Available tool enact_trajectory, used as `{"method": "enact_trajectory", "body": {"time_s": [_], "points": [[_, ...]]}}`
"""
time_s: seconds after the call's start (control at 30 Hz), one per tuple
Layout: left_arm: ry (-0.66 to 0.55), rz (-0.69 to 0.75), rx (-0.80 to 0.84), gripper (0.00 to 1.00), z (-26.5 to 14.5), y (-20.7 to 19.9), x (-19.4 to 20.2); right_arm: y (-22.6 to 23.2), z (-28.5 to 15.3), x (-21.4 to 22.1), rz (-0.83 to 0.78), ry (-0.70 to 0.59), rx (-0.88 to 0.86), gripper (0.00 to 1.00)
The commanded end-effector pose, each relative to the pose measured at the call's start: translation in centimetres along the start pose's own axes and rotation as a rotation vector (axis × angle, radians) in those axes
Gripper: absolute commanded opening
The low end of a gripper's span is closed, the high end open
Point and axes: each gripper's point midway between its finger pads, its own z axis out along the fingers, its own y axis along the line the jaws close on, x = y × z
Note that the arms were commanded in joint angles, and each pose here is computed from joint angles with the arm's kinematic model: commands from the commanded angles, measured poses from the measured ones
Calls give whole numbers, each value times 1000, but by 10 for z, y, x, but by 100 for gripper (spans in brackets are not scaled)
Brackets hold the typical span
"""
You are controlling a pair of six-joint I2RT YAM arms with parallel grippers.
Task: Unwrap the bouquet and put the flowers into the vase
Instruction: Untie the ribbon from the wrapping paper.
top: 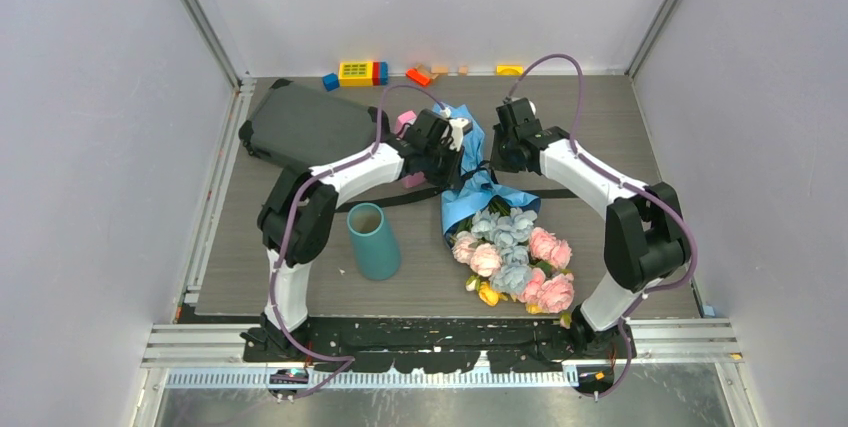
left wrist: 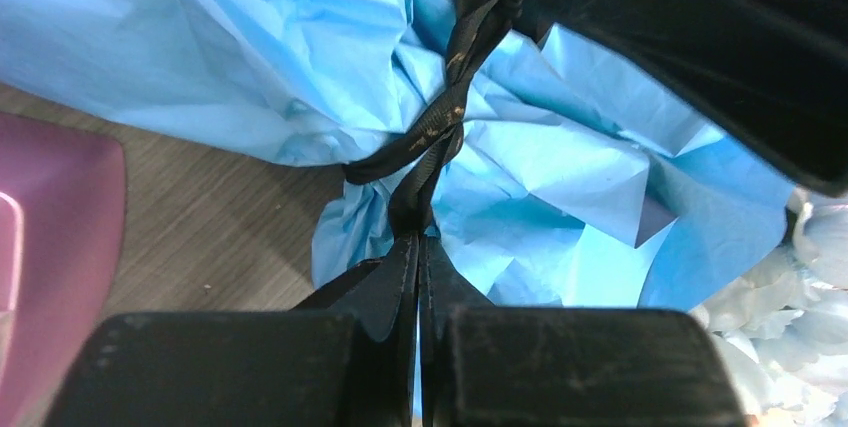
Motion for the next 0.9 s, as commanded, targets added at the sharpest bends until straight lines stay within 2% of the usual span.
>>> {"method": "enact_trajectory", "body": {"time_s": [0.0, 0.23, 0.5, 0.73, 0.87], "points": [[-57, 37, -2, 0, -15, -10, -10, 7, -31, -19, 54, -72, -23, 25], [-146, 59, -61, 14, -27, -5, -31, 23, -52, -13, 86, -83, -59, 30], [-187, 64, -10, 18, -33, -17, -42, 37, -42, -4, 186, -69, -98, 31], [-178, 63, -10, 44, -27, -15, -41, 43, -26, -6, 284, -77, -102, 31], [-171, 58, -7, 48, -22, -14, -39, 42, -18, -5, 328, -84, -91, 31]]}}
